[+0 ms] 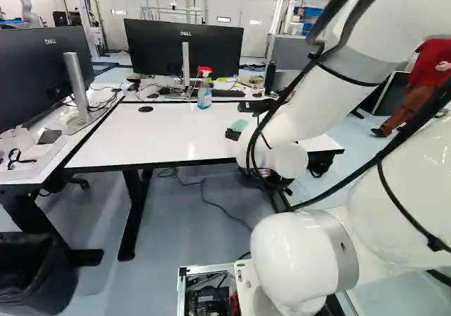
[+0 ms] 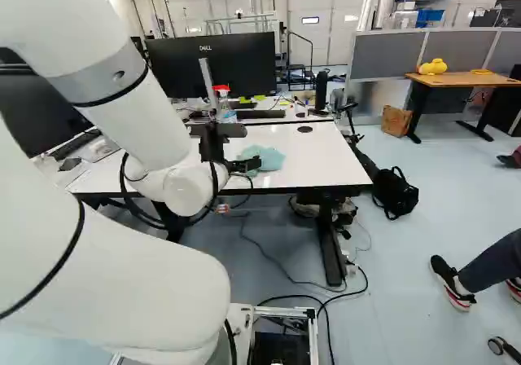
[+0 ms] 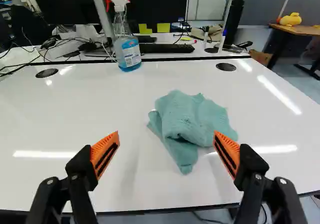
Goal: Clean the table with the green towel
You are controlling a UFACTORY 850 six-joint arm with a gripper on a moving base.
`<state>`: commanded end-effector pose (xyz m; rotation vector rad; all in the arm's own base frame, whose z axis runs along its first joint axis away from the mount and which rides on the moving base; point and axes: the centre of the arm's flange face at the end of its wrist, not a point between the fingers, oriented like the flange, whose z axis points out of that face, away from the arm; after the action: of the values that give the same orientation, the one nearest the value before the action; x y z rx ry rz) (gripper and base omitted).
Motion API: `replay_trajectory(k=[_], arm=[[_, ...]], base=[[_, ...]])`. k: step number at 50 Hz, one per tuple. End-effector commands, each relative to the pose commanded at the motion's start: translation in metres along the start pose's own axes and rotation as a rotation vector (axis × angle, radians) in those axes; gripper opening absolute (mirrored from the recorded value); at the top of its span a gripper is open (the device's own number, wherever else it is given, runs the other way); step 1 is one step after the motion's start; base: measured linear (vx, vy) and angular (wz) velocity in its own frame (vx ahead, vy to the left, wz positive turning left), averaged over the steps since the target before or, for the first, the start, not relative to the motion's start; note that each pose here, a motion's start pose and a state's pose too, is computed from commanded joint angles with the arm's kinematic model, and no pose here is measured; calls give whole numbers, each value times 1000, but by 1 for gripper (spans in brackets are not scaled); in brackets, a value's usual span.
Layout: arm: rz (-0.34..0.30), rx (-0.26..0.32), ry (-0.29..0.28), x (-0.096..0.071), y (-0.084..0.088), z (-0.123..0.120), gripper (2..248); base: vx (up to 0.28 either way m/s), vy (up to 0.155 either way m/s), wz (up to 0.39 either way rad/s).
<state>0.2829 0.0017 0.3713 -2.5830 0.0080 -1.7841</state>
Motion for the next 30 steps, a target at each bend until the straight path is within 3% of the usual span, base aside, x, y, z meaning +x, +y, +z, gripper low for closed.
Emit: replay_trajectory(k=[30], arm=[[-6, 1, 30, -10, 2, -10, 247]], base=[[0, 0, 0]])
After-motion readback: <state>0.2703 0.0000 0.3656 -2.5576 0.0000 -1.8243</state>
